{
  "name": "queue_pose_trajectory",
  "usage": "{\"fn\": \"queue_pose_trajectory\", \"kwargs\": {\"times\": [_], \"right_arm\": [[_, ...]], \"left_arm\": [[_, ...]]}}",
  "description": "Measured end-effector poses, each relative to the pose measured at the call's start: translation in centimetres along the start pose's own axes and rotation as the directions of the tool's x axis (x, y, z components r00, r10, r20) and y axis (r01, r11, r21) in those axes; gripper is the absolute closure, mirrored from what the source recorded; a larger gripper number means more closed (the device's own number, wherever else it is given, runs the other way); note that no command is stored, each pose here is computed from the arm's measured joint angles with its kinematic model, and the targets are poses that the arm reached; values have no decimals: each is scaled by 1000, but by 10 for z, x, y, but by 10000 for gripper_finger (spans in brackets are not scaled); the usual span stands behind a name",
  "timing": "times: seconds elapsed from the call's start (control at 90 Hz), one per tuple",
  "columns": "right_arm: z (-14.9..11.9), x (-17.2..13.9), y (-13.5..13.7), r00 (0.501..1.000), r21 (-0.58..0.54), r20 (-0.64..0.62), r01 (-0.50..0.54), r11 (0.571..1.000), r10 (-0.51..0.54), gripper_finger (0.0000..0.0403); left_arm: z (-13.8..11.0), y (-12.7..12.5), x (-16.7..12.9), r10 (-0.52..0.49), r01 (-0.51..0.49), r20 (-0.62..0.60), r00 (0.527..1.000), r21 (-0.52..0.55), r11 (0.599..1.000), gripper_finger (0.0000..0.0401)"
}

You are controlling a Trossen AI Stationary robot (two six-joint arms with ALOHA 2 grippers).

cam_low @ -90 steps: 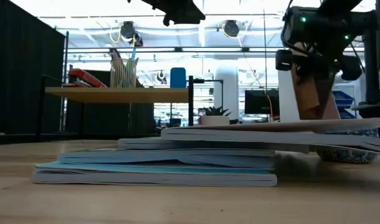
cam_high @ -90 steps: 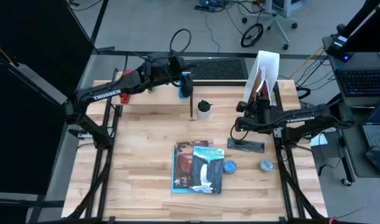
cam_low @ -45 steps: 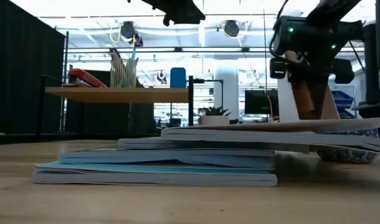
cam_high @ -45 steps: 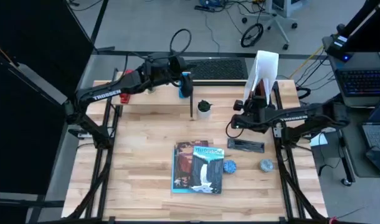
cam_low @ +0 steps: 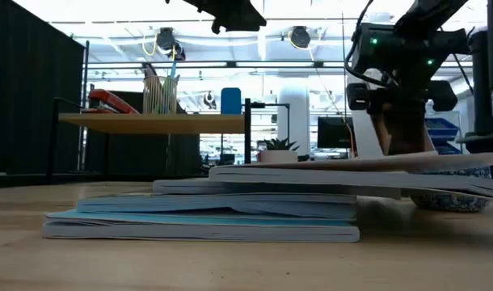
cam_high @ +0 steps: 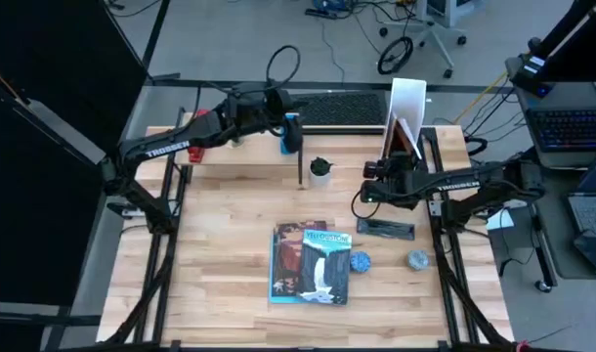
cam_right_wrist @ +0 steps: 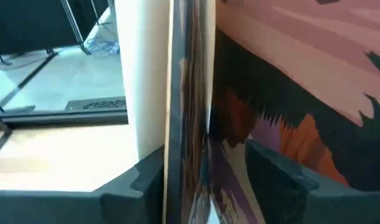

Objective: Stock shelves
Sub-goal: Put the blue/brown book into the white book shelf

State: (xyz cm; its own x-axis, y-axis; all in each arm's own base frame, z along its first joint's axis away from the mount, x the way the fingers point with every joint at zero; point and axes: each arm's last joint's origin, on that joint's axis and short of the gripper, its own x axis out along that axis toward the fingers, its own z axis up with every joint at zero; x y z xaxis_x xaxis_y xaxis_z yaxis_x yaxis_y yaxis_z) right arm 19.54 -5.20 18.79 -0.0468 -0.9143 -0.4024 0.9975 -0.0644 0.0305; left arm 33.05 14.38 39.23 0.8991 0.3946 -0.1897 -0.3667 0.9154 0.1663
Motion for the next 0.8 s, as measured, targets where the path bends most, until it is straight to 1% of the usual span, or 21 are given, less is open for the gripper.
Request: {"fn": "queue_pose_trajectory", "kwargs": {"times": [0.156,0.322,0.467,0.622,0.8], "right_arm": [[0,0,0,1000,-3,-18,-3,1000,3,228],[-3,0,0,995,-26,-95,-14,1000,12,241],[-5,0,0,987,-68,-157,-32,997,21,243],[-5,-1,-1,976,-63,-215,-49,997,34,245],[1,-8,-4,971,-26,-226,-86,996,78,245]], "left_arm": [[0,0,0,0,0,0,1000,0,1000,253],[0,0,0,0,0,0,1000,0,1000,253],[0,0,0,0,0,0,1000,0,1000,253],[0,0,0,0,0,0,1000,0,1000,253],[-1,0,1,-1,1,-2,1000,0,1000,253]]}}
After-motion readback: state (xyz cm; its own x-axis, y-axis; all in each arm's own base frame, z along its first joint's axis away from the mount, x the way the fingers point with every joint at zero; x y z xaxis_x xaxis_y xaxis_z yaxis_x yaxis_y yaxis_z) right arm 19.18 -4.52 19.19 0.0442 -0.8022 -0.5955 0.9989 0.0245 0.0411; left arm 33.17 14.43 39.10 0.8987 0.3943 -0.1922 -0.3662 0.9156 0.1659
